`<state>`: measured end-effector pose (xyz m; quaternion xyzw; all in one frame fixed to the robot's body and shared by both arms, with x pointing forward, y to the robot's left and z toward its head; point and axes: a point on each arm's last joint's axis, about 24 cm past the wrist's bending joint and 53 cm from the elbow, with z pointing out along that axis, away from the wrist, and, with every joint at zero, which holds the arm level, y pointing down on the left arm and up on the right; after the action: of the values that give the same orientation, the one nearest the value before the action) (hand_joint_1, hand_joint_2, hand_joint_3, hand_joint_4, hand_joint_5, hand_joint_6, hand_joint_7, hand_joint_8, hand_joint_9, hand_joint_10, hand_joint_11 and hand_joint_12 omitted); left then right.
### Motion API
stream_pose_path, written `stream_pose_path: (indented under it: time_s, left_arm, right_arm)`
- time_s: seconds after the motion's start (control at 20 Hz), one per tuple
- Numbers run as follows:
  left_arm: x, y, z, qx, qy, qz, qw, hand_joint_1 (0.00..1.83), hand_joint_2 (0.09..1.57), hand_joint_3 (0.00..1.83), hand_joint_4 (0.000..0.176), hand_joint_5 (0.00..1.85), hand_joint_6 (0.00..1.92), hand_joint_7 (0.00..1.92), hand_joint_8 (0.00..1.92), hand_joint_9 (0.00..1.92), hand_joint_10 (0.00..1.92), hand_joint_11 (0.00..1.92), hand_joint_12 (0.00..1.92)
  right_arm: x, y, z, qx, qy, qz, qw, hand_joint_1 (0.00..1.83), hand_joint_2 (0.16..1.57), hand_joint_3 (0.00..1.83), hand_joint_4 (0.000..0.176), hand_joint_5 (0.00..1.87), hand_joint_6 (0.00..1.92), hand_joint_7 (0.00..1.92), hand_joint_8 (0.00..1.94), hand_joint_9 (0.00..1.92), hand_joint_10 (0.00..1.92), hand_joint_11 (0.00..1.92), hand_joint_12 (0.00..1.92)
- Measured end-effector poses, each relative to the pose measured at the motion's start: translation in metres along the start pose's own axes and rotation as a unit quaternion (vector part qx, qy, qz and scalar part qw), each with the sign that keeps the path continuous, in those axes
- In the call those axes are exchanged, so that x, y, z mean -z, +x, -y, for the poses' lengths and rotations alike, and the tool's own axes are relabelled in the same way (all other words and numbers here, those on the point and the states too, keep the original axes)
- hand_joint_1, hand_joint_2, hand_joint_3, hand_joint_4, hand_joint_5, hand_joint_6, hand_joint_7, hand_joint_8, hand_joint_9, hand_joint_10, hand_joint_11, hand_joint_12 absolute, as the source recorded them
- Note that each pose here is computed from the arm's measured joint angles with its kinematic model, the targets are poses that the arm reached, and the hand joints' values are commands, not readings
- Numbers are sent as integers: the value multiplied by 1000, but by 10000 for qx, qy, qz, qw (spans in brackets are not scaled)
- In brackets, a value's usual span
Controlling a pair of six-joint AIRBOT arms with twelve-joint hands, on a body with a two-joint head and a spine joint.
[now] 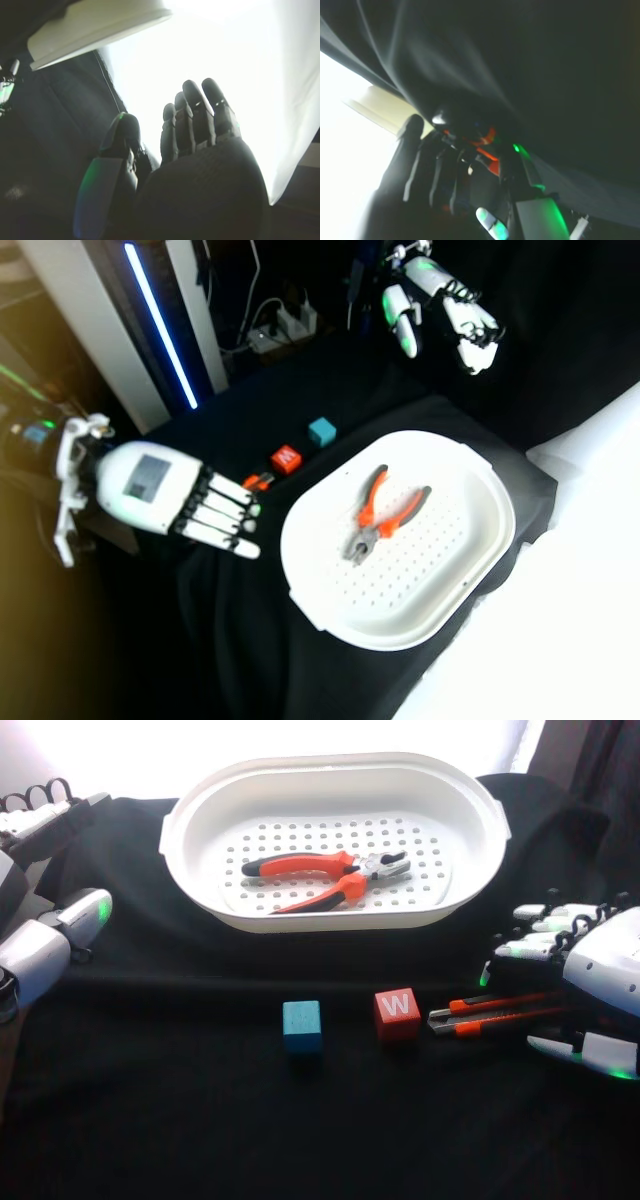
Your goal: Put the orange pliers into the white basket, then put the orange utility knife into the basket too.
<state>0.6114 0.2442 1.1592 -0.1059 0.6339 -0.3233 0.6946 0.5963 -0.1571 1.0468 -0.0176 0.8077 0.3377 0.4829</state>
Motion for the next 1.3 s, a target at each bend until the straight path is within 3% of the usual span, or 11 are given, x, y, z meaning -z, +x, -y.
stream_pose_path:
  time_s: [0.05, 0.1, 0.15, 0.25, 0.35, 0.5, 0.6, 0.9, 1.0, 1.2, 1.3]
  left_arm:
    - [0, 0, 0, 0, 8, -1, 10000, 589, 1480, 0, 0, 292, 4, 343, 3, 229, 688, 0, 1126]
    - [0, 0, 0, 2, 1, 2, 10000, 595, 1482, 0, 0, 292, 3, 341, 2, 229, 689, 0, 1132]
    - [0, 0, 0, 0, 1, 2, 10000, 599, 1483, 0, 0, 290, 2, 348, 4, 231, 696, 0, 1086]
    - [0, 0, 0, -1, 5, 2, 10000, 598, 1484, 0, 0, 291, 3, 347, 2, 226, 718, 0, 1109]
    - [0, 0, 0, 2, -5, 6, 10000, 585, 1475, 0, 0, 305, 8, 353, 8, 228, 769, 0, 1178]
    - [0, 0, 0, 1, 5, 2, 10000, 560, 1476, 0, 0, 293, 2, 340, 0, 209, 762, 0, 1166]
    - [0, -1, 0, 0, -7, 8, 10000, 562, 1481, 0, 0, 289, 5, 343, 4, 202, 765, 0, 1197]
    - [0, 0, 0, 1, -2, 5, 10000, 570, 1478, 0, 0, 294, 5, 353, 3, 222, 735, 0, 1219]
    - [0, 0, 0, 1, -4, 6, 10000, 572, 1473, 0, 0, 290, 3, 348, 1, 219, 732, 0, 1186]
    - [0, 0, 0, 2, -5, 6, 10000, 572, 1474, 0, 0, 294, 2, 354, 1, 216, 745, 0, 1273]
    - [0, 0, 0, 1, -5, 8, 10000, 616, 1467, 0, 0, 309, 7, 388, 9, 275, 794, 0, 999]
  right_arm:
    - [0, -3, -1, 24, -9, 26, 10000, 1002, 1414, 32, 20, 451, 1817, 520, 1813, 573, 1920, 569, 1921]
    - [0, -5, -1, 44, -11, 41, 10000, 987, 1329, 259, 9, 404, 1900, 525, 1848, 607, 1921, 577, 1921]
    - [-1, -6, -2, 41, -16, 49, 10000, 1206, 1126, 584, 0, 462, 1917, 560, 1874, 564, 1877, 588, 1921]
    - [2, -8, -7, 32, -68, 88, 9999, 1256, 1130, 524, 0, 622, 1921, 551, 1854, 659, 1919, 657, 1921]
    - [11, -20, -18, 140, -207, 240, 9994, 1300, 949, 847, 0, 537, 1921, 651, 1816, 673, 1845, 689, 1921]
    - [18, -38, -23, 232, -310, 502, 9980, 1293, 965, 837, 0, 507, 1921, 658, 1834, 638, 1876, 507, 1921]
    - [18, -46, -27, 236, -361, 622, 9971, 1064, 1101, 622, 0, 486, 1855, 647, 1808, 744, 1919, 599, 1921]
    - [19, -51, -33, 247, -469, 735, 9959, 1050, 1095, 652, 0, 490, 1918, 637, 1779, 726, 1921, 646, 1921]
    - [19, -55, -35, 245, -505, 804, 9952, 1291, 964, 804, 0, 522, 1921, 661, 1775, 674, 1804, 656, 1921]
    - [19, -60, -39, 245, -559, 900, 9941, 1101, 1024, 681, 0, 567, 1810, 706, 1679, 810, 1861, 782, 1921]
    - [19, -60, -39, 241, -560, 900, 9941, 1306, 931, 824, 0, 552, 1882, 691, 1712, 714, 1782, 726, 1921]
